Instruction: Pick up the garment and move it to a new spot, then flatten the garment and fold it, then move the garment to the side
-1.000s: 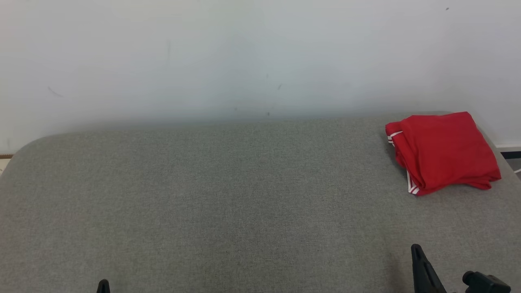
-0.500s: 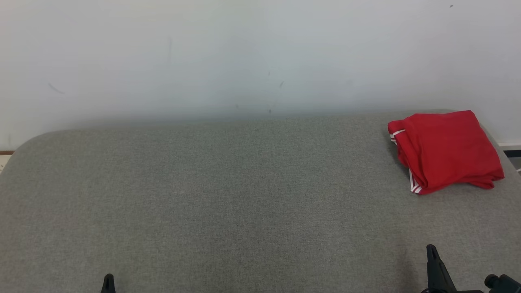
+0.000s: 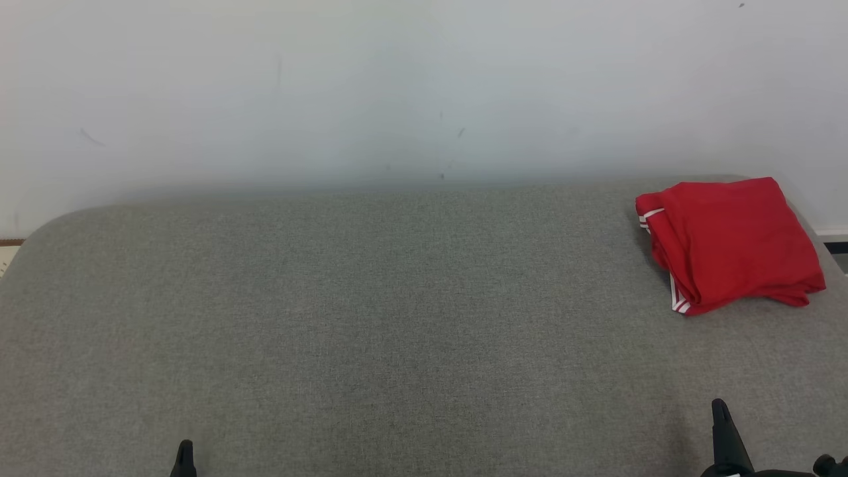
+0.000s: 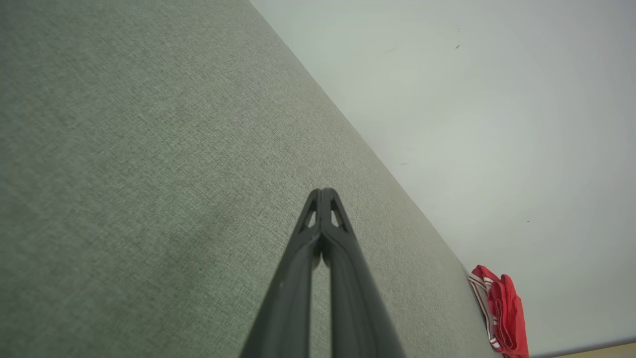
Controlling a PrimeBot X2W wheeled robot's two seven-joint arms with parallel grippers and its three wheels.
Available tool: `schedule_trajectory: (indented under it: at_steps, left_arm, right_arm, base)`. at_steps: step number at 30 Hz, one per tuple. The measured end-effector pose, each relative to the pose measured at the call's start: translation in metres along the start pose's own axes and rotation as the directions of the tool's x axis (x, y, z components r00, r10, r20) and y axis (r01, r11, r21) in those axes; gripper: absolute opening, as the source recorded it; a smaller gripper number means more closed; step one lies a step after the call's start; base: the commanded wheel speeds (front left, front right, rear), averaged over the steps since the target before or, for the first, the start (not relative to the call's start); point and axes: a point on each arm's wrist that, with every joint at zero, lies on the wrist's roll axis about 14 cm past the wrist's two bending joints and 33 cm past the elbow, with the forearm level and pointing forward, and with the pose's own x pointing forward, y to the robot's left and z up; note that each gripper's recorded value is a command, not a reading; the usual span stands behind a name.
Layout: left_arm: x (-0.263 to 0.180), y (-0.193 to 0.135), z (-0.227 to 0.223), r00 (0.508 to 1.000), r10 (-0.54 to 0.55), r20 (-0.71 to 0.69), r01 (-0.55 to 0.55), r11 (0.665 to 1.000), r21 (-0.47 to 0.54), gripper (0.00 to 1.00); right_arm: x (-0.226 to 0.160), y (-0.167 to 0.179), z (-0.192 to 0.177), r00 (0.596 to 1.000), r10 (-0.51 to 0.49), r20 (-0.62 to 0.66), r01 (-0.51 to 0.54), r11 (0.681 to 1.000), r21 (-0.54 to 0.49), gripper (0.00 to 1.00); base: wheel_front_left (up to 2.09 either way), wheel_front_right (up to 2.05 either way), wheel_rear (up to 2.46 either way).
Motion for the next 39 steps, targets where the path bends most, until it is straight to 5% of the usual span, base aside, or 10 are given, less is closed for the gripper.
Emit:
schedule_trajectory:
  at_steps: [19, 39]
  left_arm:
    - [0.008, -0.005, -0.009, 0.998, -0.024, -0.051, 0.012, 0.974, -0.225, 0.0]
    - [0.016, -0.011, -0.015, 0.994, -0.063, -0.084, 0.022, 0.909, -0.416, 0.0]
  right_arm:
    - [0.006, -0.009, 0.009, 0.999, -0.039, 0.018, 0.034, 0.973, 0.229, 0.0]
    - [0.01, -0.017, 0.016, 0.998, -0.064, 0.025, 0.047, 0.905, 0.424, 0.0]
  base:
    - [0.0, 0.0, 0.0]
    - [0.0, 0.0, 0.0]
